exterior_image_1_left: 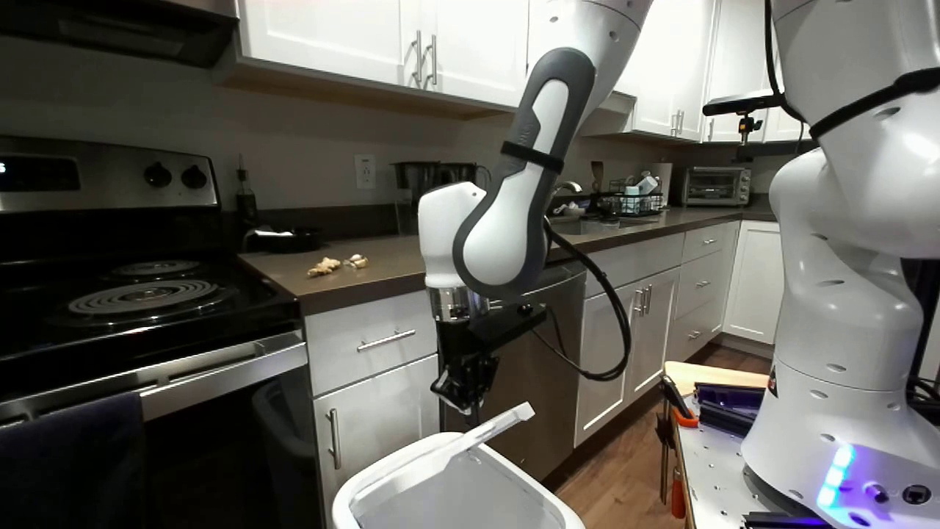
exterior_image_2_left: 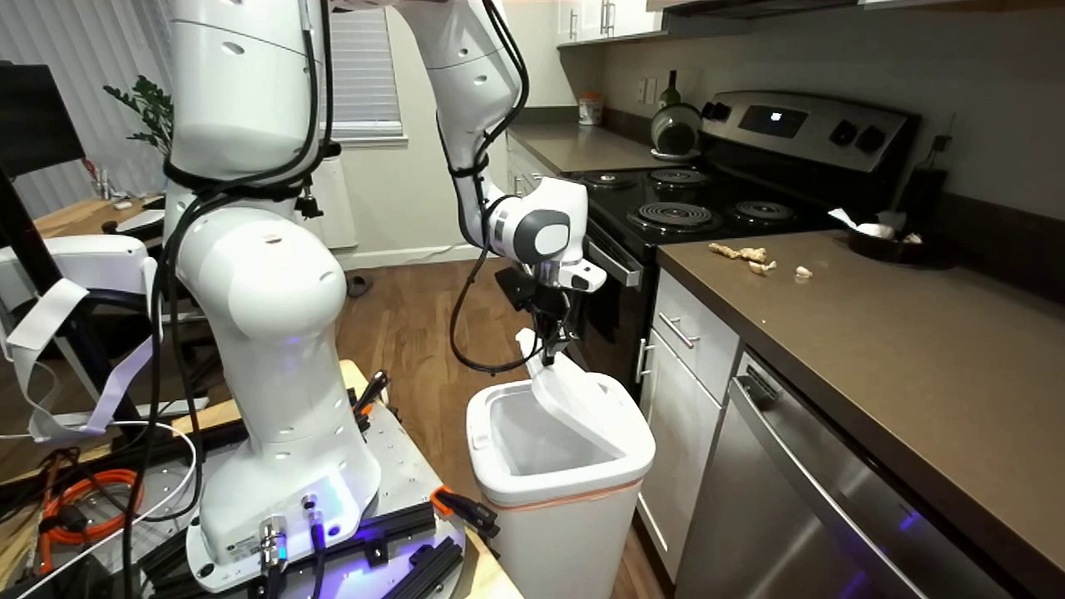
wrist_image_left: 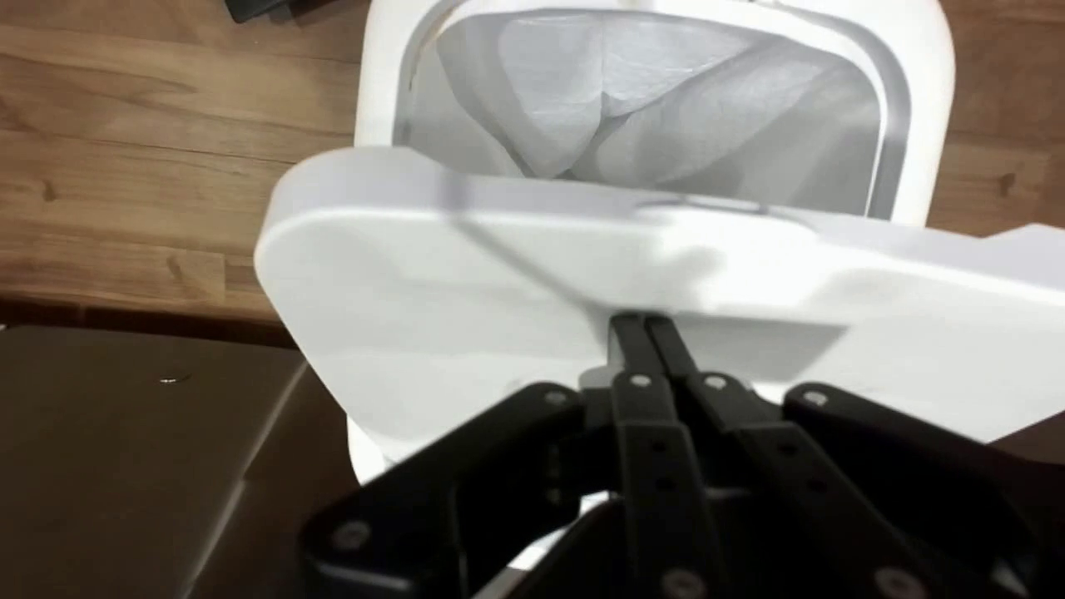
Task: Close the bin
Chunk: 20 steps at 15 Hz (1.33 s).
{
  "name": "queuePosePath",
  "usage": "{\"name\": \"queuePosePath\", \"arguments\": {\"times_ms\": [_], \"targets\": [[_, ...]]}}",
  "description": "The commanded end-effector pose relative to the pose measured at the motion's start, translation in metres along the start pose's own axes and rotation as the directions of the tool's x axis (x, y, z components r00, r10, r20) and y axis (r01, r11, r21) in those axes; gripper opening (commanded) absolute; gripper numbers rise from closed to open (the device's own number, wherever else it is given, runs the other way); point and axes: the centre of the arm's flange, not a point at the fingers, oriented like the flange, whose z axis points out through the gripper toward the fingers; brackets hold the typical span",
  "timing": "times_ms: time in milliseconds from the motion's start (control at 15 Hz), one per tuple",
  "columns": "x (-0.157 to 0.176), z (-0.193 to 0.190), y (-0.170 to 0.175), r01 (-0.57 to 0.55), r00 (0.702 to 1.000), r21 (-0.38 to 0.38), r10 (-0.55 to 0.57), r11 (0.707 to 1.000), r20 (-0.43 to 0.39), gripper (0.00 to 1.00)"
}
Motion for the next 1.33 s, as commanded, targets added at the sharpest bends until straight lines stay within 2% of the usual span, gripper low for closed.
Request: {"name": "queuePosePath", "arguments": {"times_ms": [0,467,1267], "targets": [[-0.008,0.038,0.009,0.025,1.000,0.041,-0.025,0.999,-0.002,0.05],[-0.005,0.094,-0.007,0.053,0.998,0.082,-0.055,0.995,0.023,0.05],[0.023,0.195,-0.021,0.099,0.989,0.041,-0.103,0.994,0.108,0.05]]}}
